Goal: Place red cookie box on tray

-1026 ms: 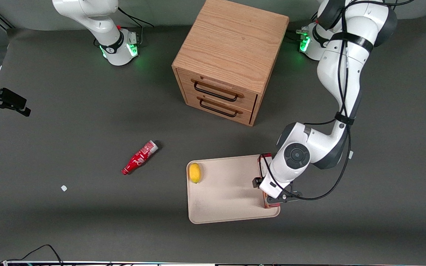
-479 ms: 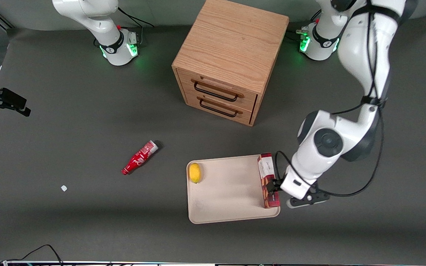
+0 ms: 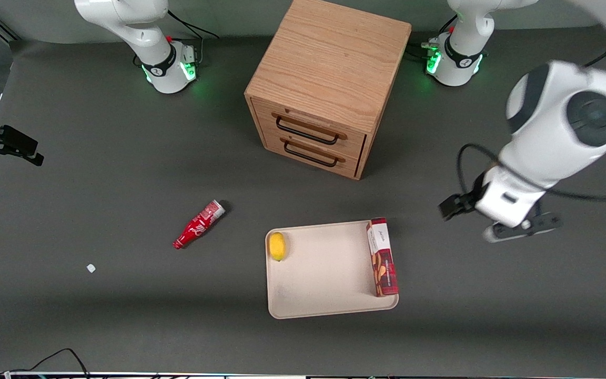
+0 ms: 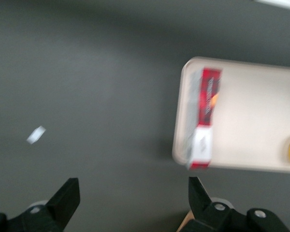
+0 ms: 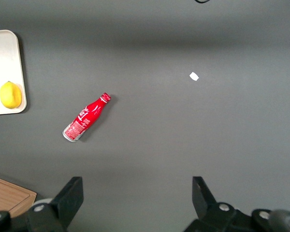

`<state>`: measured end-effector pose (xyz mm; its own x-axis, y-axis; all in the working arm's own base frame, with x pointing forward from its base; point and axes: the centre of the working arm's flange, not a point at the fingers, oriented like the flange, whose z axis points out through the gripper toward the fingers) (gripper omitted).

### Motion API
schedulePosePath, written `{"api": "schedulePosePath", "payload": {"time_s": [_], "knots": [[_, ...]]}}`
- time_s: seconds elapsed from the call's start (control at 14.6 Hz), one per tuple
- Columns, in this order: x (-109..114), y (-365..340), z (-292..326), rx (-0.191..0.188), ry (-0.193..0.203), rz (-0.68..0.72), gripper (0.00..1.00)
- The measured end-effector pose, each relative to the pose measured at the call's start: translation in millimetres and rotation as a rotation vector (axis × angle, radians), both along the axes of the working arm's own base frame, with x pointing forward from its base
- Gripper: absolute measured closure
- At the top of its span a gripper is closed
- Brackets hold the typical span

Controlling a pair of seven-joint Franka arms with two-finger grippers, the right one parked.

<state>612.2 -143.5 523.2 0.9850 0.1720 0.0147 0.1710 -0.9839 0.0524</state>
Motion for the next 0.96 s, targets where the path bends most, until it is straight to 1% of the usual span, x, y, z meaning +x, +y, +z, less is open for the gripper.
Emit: {"api": "schedulePosePath", "payload": {"time_s": [0.07,0.21,0.34,0.48,0.62,0.68,0.82,0.96], "knots": [[-11,23,13,0.005,0.018,-0.027,0.00],[-31,63,32,0.031,0.037,-0.080,0.00],[-51,98,47,0.053,0.055,-0.127,0.00],[-67,128,62,0.064,0.066,-0.155,0.00],[-77,142,73,0.069,0.065,-0.162,0.00],[-80,142,78,0.072,0.058,-0.165,0.00],[-83,139,84,0.075,0.047,-0.170,0.00],[-84,137,86,0.072,0.044,-0.172,0.00]]}}
